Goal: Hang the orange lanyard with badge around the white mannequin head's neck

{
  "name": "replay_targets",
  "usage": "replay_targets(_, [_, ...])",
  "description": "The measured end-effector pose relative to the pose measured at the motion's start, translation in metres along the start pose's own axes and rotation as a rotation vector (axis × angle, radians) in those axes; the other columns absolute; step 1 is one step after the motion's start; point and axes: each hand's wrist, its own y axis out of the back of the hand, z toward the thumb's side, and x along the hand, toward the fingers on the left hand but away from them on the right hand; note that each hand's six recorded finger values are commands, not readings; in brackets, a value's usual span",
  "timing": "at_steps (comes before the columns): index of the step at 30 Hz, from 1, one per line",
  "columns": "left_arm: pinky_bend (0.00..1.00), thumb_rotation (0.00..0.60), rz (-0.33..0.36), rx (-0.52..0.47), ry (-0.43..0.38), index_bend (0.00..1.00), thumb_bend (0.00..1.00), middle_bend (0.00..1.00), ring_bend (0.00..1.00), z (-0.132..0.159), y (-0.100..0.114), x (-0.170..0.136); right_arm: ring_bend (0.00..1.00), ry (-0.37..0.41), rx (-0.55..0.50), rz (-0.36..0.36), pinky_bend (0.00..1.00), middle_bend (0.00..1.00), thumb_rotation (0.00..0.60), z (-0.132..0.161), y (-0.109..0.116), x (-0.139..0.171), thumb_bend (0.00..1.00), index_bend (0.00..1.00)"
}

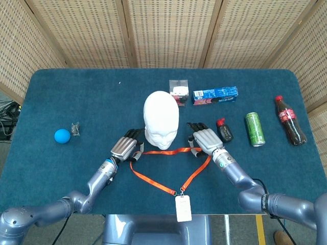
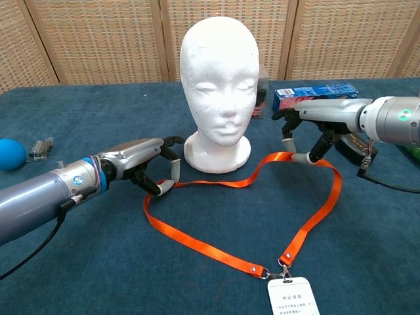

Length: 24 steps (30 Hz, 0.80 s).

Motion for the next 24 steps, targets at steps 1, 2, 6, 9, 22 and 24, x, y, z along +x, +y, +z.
replay_targets(1, [0.0,0.6,0.001,-0.001,0.0,0.65,0.48,0.0,0.0,0.0,0.0,0.0,0.0,0.0,0.0,0.0,0.0,0.0,0.6,0.0,0.0,0.0,0.72,0.74])
replay_targets(2, [0.0,0.6,0.003,-0.002,0.0,0.65,0.48,0.0,0.0,0.0,0.0,0.0,0.0,0.0,0.0,0.0,0.0,0.0,0.6,0.0,0.0,0.0,0.72,0.74])
replay_targets(6, [0.0,0.6,0.011,-0.01,-0.012,0.68,0.48,0.0,0.0,0.003,0.001,-0.002,0.0,0.004,0.0,-0.005,0.0,0.0,0.6,0.0,0.001,0.001,0.72,0.74])
replay_targets(9, [0.0,0.6,0.024,-0.007,-0.032,0.7,0.48,0.0,0.0,0.005,0.002,-0.005,0.0,0.013,0.005,-0.011,0.0,0.0,0.6,0.001,0.003,0.004,0.72,0.74])
replay_targets(22, [0.0,0.6,0.155,0.054,-0.199,0.72,0.48,0.0,0.0,0.015,0.026,-0.047,0.0,0.119,0.043,-0.057,0.0,0.0,0.6,0.023,0.016,0.032,0.72,0.75])
replay_targets(24, [0.0,0.6,0.176,0.057,-0.219,0.73,0.48,0.0,0.0,0.014,0.032,-0.056,0.0,0.145,0.038,-0.074,0.0,0.0,0.6,0.03,0.02,0.039,0.72,0.75])
